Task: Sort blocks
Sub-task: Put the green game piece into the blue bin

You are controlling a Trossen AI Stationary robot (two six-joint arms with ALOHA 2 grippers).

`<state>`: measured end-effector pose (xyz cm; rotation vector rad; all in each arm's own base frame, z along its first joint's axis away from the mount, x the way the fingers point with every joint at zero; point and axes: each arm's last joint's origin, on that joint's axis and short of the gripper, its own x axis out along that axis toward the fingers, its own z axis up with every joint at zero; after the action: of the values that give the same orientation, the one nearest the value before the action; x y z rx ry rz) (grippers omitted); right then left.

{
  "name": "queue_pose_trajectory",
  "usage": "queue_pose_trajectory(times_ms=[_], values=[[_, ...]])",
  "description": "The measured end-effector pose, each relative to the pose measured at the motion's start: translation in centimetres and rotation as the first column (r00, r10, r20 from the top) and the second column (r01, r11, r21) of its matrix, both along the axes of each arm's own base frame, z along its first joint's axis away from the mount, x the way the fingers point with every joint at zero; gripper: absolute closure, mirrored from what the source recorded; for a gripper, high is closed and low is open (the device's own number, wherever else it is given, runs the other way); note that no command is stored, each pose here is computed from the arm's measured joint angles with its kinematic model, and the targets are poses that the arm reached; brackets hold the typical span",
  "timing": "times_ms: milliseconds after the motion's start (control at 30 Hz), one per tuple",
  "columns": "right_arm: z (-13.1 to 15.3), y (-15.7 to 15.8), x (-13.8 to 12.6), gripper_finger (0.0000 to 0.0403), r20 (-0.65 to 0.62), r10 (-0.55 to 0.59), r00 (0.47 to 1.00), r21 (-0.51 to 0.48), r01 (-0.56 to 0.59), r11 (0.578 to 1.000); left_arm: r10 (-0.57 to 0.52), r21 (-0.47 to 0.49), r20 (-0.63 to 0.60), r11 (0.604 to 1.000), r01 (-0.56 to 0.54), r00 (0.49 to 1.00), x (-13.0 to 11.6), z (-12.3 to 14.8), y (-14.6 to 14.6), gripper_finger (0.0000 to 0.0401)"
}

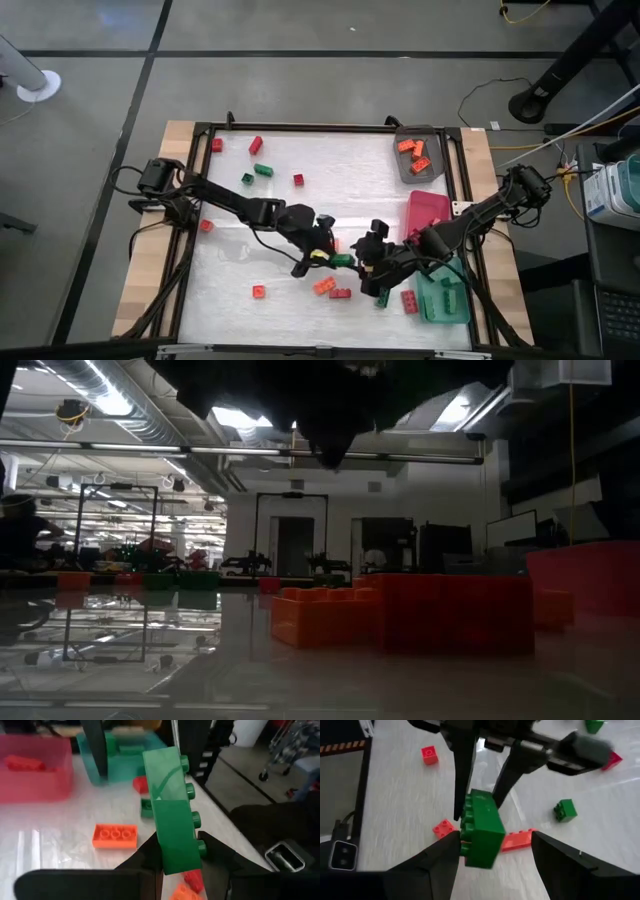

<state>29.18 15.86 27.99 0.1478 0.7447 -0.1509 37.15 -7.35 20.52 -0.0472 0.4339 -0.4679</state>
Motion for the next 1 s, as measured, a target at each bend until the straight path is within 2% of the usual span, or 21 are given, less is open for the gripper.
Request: queue_pose_trajectory(times_ms=[267,367,467,667,900,1000], values=[[0.38,0.06,0.49,0.0160,0.049,0.000,0.999,0.046,-0.002,0.999,0.015,-0.012,0.099,1.000,-0.014,0.995,0.37,0.89,-0.02,0.0320],[0.43,-0.09,0.62,0.0173,0.052,-0.002,0.999,0.056,-0.001,0.998,0.015,-0.013,0.102,1.000,-0.014,0.995,0.38,0.92,-0.03,0.0320],[0.40,-0.15,0.64,0.0210,0.047,0.000,0.999,0.059,-0.003,0.998,0.015,-0.012,0.102,1.000,-0.014,0.995,0.37,0.91,-0.05,0.0314],[0.37,-0.25,0.72,0.0313,0.037,0.008,0.999,0.084,-0.011,0.996,0.011,0.012,0.111,1.000,-0.013,0.994,0.37,0.88,-0.02,0.0298],[0.08,-0.04,0.43,0.0314,-0.027,0.088,0.996,0.136,-0.083,0.987,0.025,0.010,0.104,1.000,-0.026,0.994,0.37,0.84,0.01,0.0259],[-0.32,-0.11,-0.02,0.0314,-0.098,0.072,0.993,0.181,-0.054,0.982,0.043,0.026,0.067,0.999,-0.045,0.997,0.27,0.49,0.08,0.0235]])
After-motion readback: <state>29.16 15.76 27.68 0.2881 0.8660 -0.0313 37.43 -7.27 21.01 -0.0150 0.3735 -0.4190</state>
